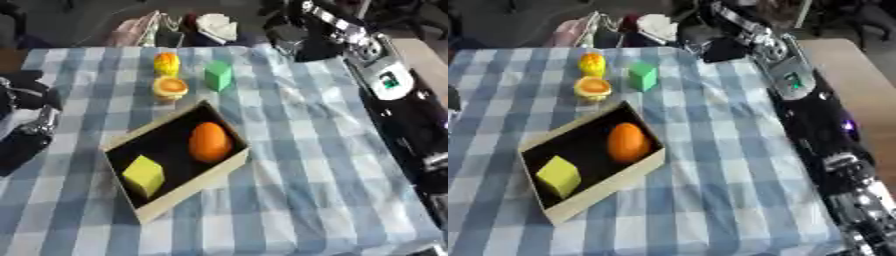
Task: Pick up objects on the table and place them in the box.
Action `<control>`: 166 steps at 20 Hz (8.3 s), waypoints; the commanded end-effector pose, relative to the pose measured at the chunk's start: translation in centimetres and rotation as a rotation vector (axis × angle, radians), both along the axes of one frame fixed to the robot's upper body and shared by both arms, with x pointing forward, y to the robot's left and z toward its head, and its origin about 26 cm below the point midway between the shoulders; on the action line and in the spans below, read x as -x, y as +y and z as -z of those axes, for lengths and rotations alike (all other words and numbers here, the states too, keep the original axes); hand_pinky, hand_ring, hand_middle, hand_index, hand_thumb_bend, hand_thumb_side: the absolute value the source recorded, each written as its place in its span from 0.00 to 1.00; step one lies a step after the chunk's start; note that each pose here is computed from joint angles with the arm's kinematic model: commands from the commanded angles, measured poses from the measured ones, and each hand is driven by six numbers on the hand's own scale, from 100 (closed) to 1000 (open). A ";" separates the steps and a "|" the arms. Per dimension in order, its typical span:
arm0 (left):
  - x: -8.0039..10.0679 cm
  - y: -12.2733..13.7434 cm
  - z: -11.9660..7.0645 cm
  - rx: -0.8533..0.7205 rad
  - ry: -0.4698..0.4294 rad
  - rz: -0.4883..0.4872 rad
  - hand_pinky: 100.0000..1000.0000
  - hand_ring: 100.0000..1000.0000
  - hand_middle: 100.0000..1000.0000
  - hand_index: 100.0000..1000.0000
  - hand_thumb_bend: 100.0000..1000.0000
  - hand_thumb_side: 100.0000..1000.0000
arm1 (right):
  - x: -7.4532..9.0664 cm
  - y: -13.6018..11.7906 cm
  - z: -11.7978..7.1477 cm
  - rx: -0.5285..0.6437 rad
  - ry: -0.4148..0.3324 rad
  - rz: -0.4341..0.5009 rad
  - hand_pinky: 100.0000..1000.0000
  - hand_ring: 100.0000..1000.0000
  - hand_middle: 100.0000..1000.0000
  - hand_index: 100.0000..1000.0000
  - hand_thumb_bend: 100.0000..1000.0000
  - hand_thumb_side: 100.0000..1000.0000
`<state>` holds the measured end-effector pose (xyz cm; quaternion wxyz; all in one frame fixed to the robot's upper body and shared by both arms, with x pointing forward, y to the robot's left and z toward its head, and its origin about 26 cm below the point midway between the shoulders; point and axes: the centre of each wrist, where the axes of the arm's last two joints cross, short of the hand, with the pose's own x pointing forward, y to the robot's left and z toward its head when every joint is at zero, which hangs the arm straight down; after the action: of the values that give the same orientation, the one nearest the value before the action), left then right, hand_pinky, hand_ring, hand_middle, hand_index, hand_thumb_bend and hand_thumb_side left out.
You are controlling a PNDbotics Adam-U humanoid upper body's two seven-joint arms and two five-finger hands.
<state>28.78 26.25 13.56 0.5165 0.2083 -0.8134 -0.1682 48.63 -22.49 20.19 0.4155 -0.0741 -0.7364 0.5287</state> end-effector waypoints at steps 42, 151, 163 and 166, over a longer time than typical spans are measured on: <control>-0.2 -4.3 1.4 0.083 -0.040 0.198 0.64 0.53 0.56 0.78 0.12 0.50 | -2.3 3.0 6.8 0.495 0.010 0.647 0.90 0.90 0.91 0.96 0.00 0.58; -0.2 -4.6 1.8 0.092 -0.010 0.224 0.64 0.54 0.56 0.79 0.07 0.56 | -1.2 11.7 4.1 0.472 -0.068 0.232 0.89 0.86 0.92 0.97 0.00 0.43; -0.3 -4.7 1.7 0.092 -0.015 0.226 0.64 0.54 0.56 0.79 0.08 0.55 | -1.1 11.5 5.7 0.548 -0.121 0.415 0.87 0.86 0.91 0.96 0.00 0.28; -0.3 -4.6 1.7 0.092 -0.015 0.225 0.64 0.54 0.56 0.79 0.08 0.55 | -1.2 11.4 4.6 0.494 -0.131 0.406 0.88 0.85 0.91 0.96 0.00 0.30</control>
<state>29.07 21.68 11.04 0.5115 0.0929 -0.8339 -0.1851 49.43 -10.57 13.85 0.4415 -0.3413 -0.5687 0.6043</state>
